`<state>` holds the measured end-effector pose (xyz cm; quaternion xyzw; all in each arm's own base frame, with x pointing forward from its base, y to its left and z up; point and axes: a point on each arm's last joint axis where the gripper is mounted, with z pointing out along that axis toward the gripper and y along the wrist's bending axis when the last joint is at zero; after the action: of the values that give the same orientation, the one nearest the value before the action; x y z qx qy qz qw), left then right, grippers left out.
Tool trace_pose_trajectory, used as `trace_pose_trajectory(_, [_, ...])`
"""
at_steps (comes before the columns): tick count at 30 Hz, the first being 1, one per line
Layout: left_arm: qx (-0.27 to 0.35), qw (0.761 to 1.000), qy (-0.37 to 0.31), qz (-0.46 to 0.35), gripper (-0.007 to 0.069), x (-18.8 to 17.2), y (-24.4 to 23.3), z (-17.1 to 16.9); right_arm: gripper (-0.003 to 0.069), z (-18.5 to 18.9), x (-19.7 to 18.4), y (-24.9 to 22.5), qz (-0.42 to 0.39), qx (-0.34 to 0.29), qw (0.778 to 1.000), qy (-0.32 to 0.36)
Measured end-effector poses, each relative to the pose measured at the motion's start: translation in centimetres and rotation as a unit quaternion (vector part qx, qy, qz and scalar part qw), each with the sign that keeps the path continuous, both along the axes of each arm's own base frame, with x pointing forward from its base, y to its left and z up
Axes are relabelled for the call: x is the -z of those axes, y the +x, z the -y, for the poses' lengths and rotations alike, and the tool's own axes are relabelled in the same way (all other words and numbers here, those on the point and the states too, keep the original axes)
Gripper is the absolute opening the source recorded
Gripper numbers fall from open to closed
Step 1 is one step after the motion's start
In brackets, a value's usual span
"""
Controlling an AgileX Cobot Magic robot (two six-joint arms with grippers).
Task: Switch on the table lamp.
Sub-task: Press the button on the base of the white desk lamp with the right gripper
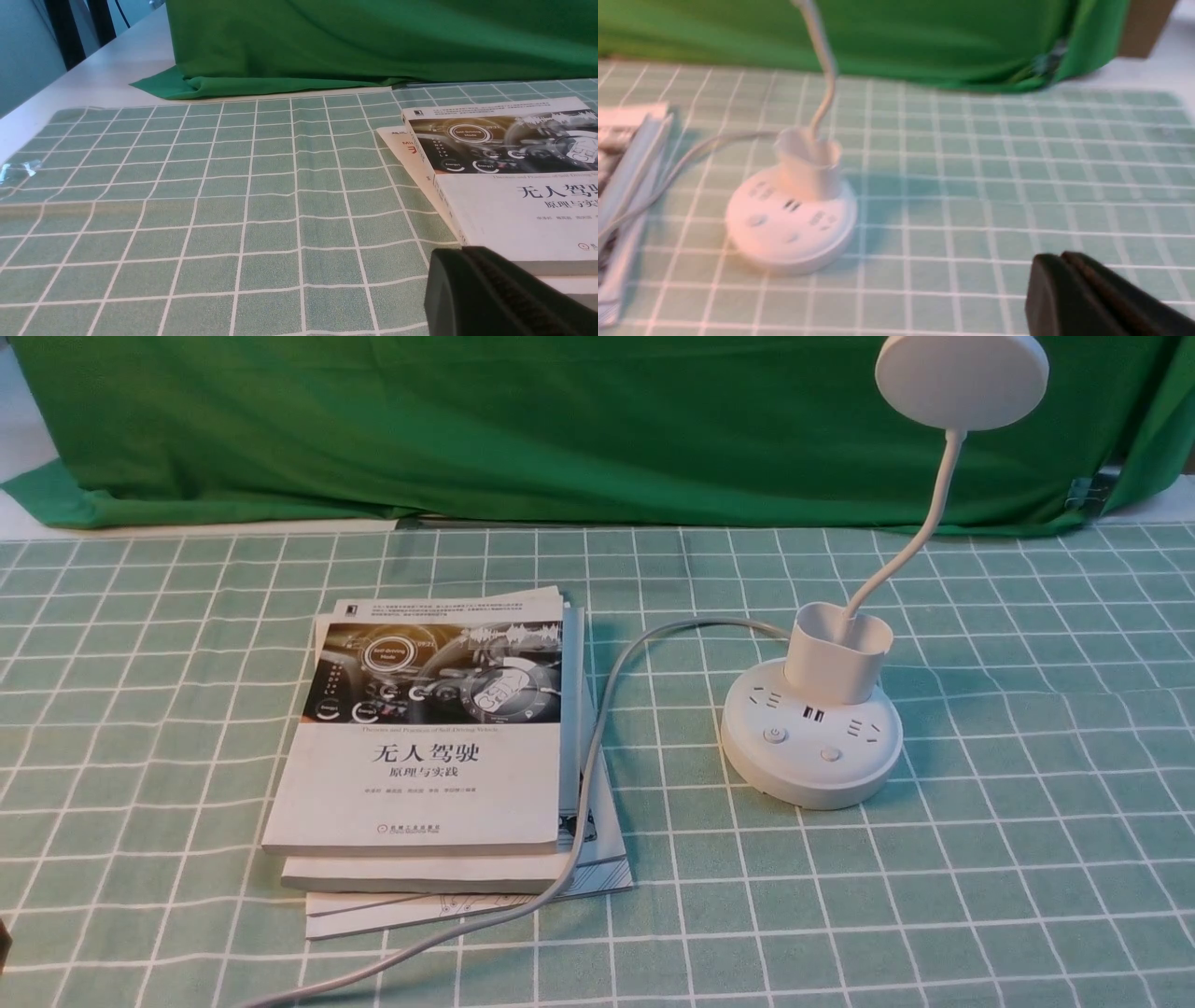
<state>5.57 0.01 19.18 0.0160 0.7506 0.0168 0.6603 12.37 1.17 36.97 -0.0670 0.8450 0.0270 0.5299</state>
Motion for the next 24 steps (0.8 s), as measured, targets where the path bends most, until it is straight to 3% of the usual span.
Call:
trace_pose_trajectory(7, [0.000, 1.000, 0.000, 0.000, 0.0021, 0.0, 0.0, 0.0, 0.0027, -3.0, 0.3, 6.8, -0.083, -0.104, 0.991, -0.008])
trace_pose_trajectory(16, [0.000, 1.000, 0.000, 0.000, 0.0021, 0.0, 0.0, 0.0, 0.0027, -9.4, 8.8, 15.4, -0.207, -0.180, 0.961, -0.036])
trace_pose_trajectory(24, [0.000, 1.000, 0.000, 0.000, 0.0021, 0.0, 0.0, 0.0, 0.0027, -12.5, 14.2, 20.5, -0.265, -0.193, 0.943, -0.055])
